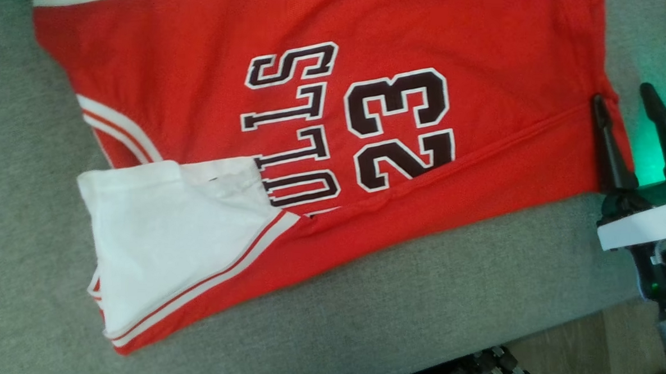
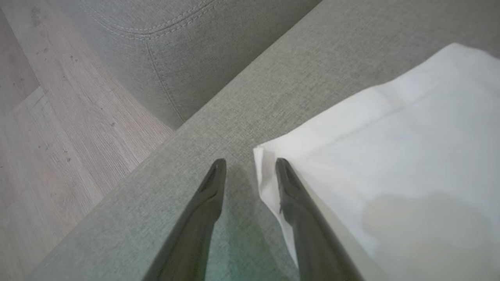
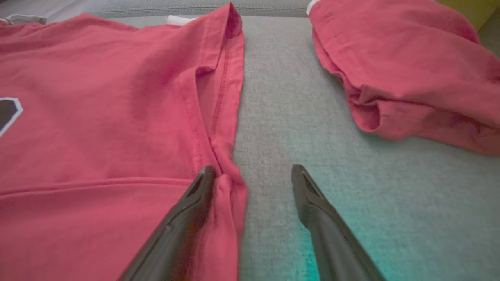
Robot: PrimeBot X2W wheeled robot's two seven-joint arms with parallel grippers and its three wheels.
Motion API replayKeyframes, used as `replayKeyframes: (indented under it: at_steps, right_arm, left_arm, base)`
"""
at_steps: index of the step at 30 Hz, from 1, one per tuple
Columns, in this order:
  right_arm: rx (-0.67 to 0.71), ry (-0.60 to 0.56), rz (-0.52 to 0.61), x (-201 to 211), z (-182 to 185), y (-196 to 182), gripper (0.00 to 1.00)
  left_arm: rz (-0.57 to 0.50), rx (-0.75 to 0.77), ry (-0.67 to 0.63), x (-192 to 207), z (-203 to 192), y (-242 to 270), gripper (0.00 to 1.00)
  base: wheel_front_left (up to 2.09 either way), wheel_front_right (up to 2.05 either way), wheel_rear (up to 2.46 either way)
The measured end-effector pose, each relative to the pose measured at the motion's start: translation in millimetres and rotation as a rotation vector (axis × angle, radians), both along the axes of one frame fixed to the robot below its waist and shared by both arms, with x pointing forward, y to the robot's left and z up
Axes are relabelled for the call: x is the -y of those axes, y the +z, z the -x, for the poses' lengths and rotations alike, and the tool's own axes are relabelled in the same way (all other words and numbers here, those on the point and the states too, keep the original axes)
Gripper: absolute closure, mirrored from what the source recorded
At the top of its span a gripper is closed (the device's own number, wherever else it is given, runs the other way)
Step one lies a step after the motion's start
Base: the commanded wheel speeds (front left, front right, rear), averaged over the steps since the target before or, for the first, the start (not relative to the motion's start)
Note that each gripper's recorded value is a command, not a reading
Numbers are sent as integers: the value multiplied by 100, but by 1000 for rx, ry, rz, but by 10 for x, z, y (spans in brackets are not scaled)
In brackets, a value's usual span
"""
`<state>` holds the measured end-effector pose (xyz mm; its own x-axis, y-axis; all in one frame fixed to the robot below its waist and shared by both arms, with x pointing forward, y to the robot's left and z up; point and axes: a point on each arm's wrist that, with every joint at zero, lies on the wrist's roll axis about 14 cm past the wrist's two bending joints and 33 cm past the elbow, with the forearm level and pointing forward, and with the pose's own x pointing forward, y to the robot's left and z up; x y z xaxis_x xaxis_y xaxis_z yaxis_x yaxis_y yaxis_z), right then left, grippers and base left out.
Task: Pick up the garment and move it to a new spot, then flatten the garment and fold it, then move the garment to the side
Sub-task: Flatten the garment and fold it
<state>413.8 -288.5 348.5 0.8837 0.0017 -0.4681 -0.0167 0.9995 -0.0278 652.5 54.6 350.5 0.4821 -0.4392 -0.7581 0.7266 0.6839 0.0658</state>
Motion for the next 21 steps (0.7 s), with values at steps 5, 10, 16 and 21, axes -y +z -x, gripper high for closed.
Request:
replayKeyframes:
  at_steps: [5,10,16,21]
  right_arm:
    - [-6,-36,-7,59,88,-21,0]
    - [-9,-50,5,119,123,-26,0]
    - [9,-52,11,149,107,51,0]
    - [59,3,2,89,-153,271,0]
  left_arm:
    - [10,-25,5,51,-48,-24,53]
    - [17,-47,-10,118,-16,-60,100]
    - [12,-3,-35,95,-3,42,100]
    - [59,118,-76,144,-34,370,100]
  base:
    - [0,0,0]
    - [0,0,0]
    - [0,0,0]
    - [0,0,0]
